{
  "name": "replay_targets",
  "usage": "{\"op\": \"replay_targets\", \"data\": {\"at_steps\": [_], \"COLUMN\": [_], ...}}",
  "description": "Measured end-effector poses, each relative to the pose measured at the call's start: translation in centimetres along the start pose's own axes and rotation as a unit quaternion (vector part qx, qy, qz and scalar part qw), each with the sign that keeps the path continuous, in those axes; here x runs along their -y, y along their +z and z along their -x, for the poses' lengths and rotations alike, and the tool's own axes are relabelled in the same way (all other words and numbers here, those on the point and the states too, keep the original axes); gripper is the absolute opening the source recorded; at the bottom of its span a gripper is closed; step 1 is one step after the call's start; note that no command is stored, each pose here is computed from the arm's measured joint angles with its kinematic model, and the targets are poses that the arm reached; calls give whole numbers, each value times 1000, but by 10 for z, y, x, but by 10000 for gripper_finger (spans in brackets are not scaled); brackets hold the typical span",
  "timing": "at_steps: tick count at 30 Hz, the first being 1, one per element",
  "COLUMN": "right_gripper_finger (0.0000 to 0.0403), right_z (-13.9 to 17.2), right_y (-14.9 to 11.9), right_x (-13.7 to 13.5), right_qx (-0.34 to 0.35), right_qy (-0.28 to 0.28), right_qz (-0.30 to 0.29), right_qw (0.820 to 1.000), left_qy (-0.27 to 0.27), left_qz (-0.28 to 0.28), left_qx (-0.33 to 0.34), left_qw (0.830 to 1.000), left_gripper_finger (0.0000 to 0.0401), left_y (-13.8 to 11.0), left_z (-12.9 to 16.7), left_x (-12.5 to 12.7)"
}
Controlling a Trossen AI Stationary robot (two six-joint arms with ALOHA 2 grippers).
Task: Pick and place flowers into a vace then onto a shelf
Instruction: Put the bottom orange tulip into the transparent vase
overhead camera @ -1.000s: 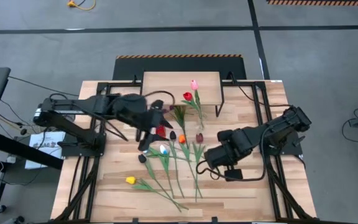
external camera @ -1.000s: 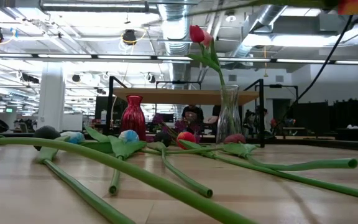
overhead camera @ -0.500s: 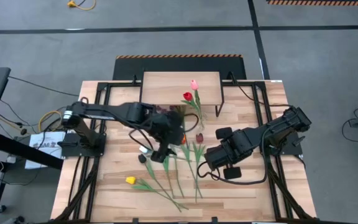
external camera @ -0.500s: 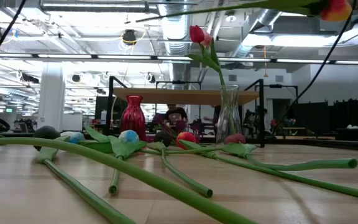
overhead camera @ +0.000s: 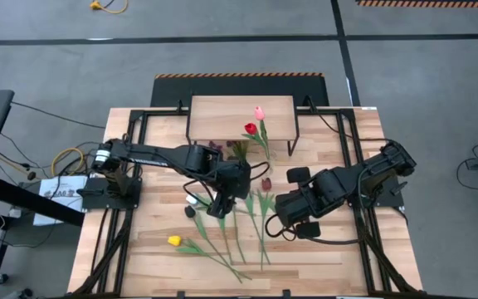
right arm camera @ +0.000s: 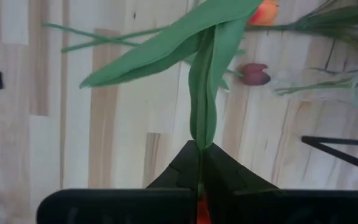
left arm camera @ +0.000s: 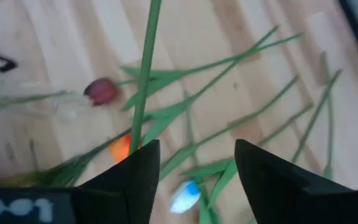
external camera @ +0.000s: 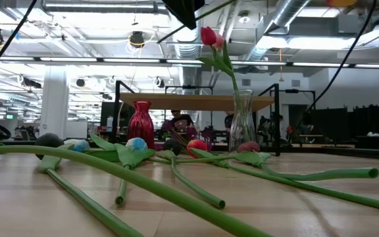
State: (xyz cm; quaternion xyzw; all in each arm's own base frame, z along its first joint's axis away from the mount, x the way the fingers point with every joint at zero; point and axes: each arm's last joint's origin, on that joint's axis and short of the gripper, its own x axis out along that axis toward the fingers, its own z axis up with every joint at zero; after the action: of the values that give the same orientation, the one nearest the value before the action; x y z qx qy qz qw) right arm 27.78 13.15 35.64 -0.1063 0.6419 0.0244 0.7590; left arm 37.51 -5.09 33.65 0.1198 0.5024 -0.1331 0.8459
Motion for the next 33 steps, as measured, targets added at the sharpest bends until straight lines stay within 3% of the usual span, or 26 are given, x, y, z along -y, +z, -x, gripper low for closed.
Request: {"op": "replay_targets", "data": {"at_steps": [6, 14, 24, 33], "right_gripper_finger": [0, 0, 0, 0], "right_z": [1, -18, -28, -27], "right_y": [0, -3, -8, -9], "right_x": [0, 2, -10, -18], "right_qx": [0, -48, -69, -60], "right_qy": [6, 37, 56, 43], "right_qz": [0, -6, 9, 7], "right_qw": [1000, 998, 996, 997], "left_qy": [14, -43, 26, 17], "left_qz": [1, -22, -60, -66], "left_qx": [0, 19, 10, 21], "left_qw": [1000, 999, 998, 997], "left_gripper_finger": [154, 125, 121, 138], "left_y": [0, 4, 6, 8], "left_z": [1, 0, 0, 0], "left_x": [-1, 11, 15, 15]}}
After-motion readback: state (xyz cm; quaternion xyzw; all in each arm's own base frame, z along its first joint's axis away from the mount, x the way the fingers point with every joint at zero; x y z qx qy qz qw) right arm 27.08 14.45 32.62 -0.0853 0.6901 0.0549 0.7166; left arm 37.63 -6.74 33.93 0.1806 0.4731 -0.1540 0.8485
